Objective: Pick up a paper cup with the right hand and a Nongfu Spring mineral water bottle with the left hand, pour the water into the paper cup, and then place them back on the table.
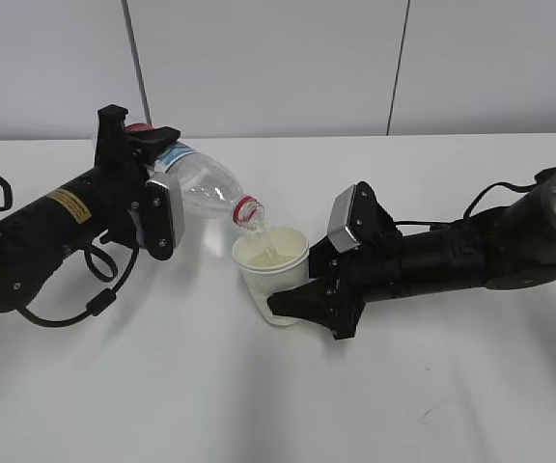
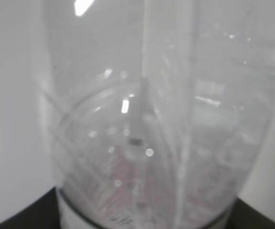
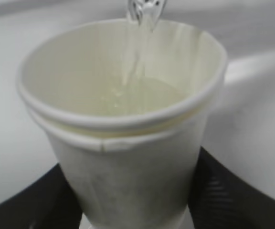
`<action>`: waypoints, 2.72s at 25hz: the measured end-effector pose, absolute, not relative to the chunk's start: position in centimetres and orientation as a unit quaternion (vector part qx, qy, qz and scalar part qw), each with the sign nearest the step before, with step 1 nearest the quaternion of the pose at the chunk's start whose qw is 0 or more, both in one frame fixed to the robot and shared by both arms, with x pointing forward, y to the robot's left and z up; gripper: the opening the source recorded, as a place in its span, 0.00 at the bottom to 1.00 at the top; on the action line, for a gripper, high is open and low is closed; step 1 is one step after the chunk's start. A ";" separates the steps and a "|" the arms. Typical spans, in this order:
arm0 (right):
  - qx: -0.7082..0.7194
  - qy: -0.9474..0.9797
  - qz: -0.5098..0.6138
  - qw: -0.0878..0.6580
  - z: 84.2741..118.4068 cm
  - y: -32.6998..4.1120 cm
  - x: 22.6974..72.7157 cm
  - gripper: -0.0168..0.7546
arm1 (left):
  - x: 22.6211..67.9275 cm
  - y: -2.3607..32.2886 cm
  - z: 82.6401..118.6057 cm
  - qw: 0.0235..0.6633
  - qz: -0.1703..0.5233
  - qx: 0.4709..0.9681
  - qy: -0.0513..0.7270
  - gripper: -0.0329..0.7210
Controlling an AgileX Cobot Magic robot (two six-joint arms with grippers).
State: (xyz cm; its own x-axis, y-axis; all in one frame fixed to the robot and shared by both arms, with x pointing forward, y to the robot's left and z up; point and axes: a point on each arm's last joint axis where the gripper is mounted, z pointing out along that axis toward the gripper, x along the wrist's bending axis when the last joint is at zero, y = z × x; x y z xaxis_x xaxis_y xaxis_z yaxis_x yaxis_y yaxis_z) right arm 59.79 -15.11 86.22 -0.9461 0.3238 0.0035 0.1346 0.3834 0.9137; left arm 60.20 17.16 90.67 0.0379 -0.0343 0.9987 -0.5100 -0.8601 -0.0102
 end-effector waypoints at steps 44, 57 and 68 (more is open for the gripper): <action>0.141 0.810 0.554 0.130 86.7 -15.1 60.5 0.60 | 60.0 16.8 90.2 0.386 0.573 0.718 0.083 0.52; 0.161 0.800 0.561 0.141 86.8 -15.2 60.8 0.60 | 58.5 17.6 88.7 0.523 0.413 0.669 0.330 0.52; 0.183 0.785 0.569 0.163 87.1 -15.4 61.4 0.60 | 57.4 16.2 88.5 0.574 0.319 0.686 0.312 0.52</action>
